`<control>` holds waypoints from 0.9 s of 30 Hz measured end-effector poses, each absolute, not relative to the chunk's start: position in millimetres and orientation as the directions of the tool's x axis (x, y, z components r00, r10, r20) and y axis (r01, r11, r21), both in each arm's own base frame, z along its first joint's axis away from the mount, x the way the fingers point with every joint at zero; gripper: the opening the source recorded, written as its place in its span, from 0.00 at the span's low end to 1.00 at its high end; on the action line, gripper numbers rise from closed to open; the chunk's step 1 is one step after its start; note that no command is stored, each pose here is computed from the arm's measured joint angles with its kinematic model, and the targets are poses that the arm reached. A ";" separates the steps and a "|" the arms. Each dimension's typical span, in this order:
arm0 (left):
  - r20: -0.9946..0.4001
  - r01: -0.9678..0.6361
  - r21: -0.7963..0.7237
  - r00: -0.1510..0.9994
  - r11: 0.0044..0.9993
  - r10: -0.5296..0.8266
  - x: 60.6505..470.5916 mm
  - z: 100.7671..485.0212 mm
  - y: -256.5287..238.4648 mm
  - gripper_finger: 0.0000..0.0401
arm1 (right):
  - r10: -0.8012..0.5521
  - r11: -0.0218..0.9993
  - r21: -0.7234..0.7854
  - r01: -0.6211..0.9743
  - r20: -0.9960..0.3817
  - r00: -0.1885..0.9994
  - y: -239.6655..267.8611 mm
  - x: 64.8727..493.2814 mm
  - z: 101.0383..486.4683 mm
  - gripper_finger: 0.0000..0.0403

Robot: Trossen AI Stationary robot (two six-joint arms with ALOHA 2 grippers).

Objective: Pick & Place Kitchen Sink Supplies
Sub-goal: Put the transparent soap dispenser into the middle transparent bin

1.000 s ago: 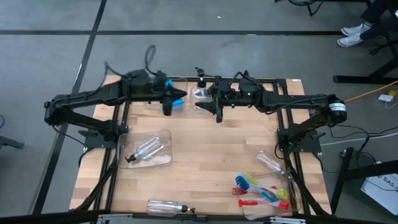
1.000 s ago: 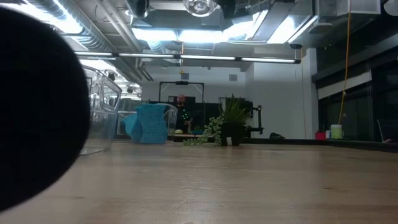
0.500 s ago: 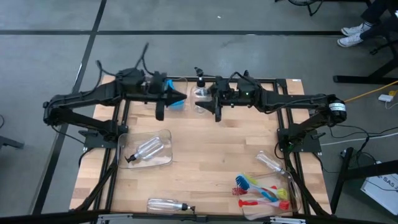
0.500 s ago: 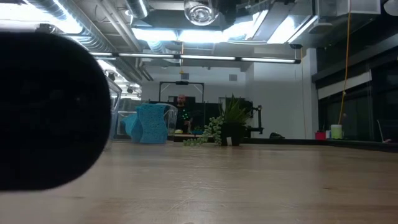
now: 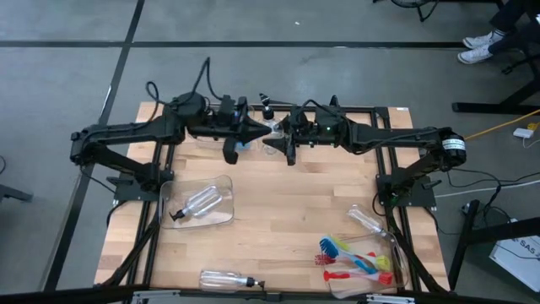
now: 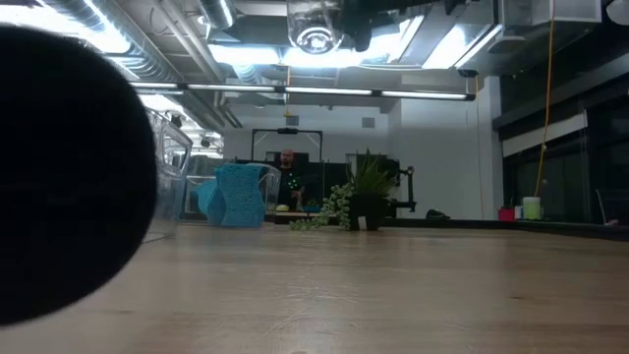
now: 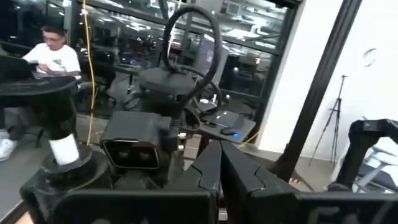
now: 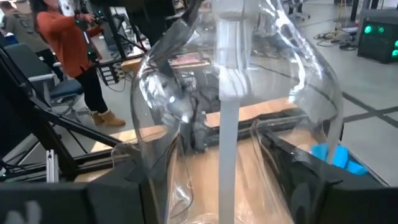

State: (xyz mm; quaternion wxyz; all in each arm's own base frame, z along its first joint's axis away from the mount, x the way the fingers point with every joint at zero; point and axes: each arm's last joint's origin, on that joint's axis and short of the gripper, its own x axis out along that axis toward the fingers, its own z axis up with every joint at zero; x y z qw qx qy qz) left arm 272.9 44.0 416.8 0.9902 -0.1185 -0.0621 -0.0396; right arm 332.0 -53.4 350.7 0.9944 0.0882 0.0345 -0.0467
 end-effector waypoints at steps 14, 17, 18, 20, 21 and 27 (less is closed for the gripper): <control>0.046 -0.055 -0.287 0.996 0.956 0.071 271.0 412.1 65.1 0.00 | -0.073 0.984 0.156 0.081 -0.056 0.996 -46.5 332.8 353.0 0.56; 0.031 -0.084 -0.284 0.995 0.955 0.097 268.4 412.0 66.2 0.00 | -0.080 0.983 0.159 0.089 -0.057 0.995 -47.1 332.9 352.8 0.56; 0.033 -0.086 -0.277 0.995 0.957 0.099 267.4 412.7 66.0 0.00 | -0.079 0.983 0.159 0.087 -0.055 0.995 -47.0 333.0 353.0 0.56; 0.036 -0.089 -0.268 0.994 0.959 0.102 264.2 414.6 65.3 0.00 | -0.074 0.984 0.160 0.081 -0.049 0.996 -46.7 333.0 353.6 0.56; 0.034 -0.096 -0.269 0.993 0.958 0.109 262.4 415.3 65.0 0.00 | -0.073 0.984 0.159 0.080 -0.047 0.996 -46.7 333.0 353.8 0.56; -0.019 -0.221 -0.256 0.974 0.941 0.224 250.4 415.7 65.8 0.00 | -0.044 0.988 0.149 0.047 -0.025 0.999 -45.4 333.1 356.0 0.56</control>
